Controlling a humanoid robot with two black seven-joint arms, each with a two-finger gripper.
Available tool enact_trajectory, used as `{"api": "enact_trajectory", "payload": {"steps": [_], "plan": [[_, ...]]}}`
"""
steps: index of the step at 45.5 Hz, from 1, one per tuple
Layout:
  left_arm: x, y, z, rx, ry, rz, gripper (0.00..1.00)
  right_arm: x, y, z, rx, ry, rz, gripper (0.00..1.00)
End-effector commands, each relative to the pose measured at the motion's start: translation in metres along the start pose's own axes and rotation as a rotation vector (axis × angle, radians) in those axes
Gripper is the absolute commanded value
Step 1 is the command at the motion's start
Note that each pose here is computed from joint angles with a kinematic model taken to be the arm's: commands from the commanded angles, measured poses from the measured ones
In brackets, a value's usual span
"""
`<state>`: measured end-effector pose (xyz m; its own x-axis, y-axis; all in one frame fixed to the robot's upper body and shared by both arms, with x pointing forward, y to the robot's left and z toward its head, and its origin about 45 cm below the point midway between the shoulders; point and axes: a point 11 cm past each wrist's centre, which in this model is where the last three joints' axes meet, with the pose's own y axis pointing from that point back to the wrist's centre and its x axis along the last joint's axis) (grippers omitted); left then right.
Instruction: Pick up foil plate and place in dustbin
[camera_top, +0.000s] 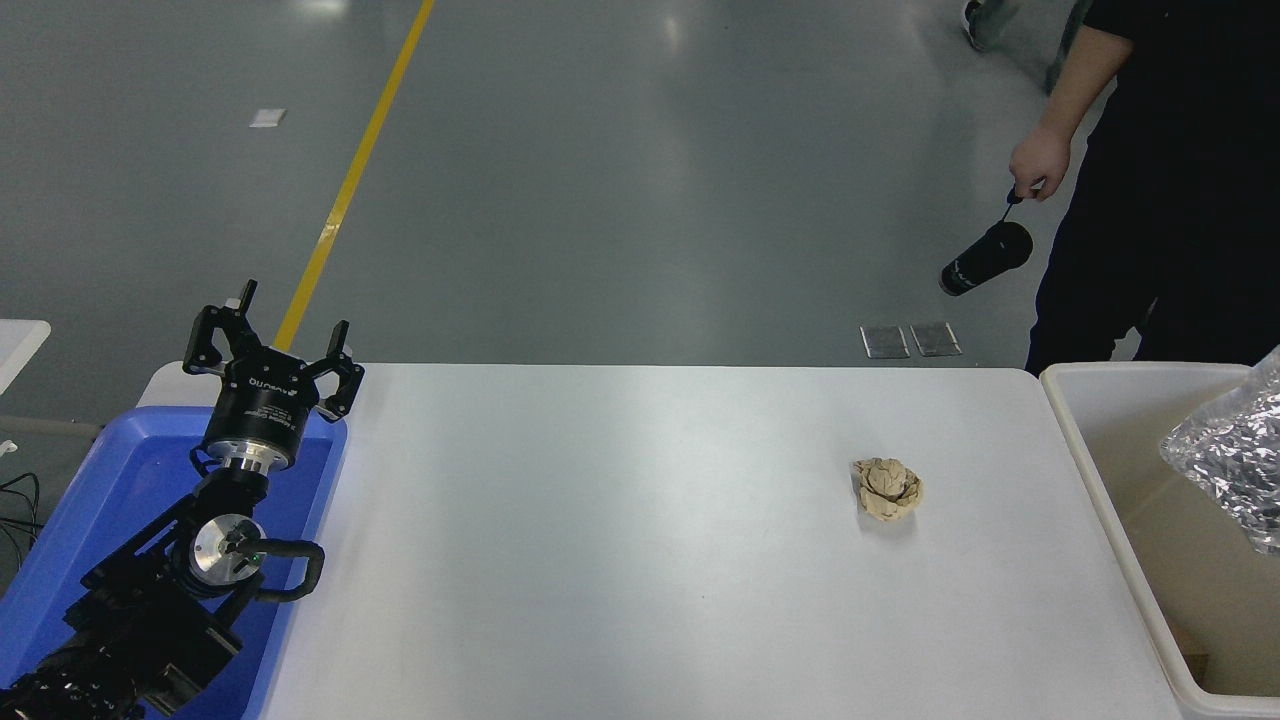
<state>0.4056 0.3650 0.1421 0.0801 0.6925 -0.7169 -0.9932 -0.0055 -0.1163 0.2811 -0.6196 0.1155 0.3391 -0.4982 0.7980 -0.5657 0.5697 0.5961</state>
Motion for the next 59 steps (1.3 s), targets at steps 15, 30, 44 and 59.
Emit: {"api": "enact_trajectory", "payload": {"steps": [15, 30, 44, 59], "plan": [[0.0, 0.0, 0.0, 0.0, 0.0, 0.0, 0.98, -0.012, 0.0, 0.012, -0.021, -0.089, 0.024, 0.2], [0.0, 0.0, 0.0, 0.0, 0.0, 0.0, 0.98, -0.012, 0.0, 0.01, -0.023, -0.202, 0.018, 1.0], [-0.001, -0.001, 0.0, 0.001, 0.0, -0.001, 0.98, 0.045, 0.003, -0.058, 0.098, -0.189, 0.062, 1.0], [-0.001, -0.001, 0.0, 0.002, -0.001, -0.002, 0.98, 0.097, 0.051, -0.221, 0.328, 0.129, 0.063, 1.0]]}}
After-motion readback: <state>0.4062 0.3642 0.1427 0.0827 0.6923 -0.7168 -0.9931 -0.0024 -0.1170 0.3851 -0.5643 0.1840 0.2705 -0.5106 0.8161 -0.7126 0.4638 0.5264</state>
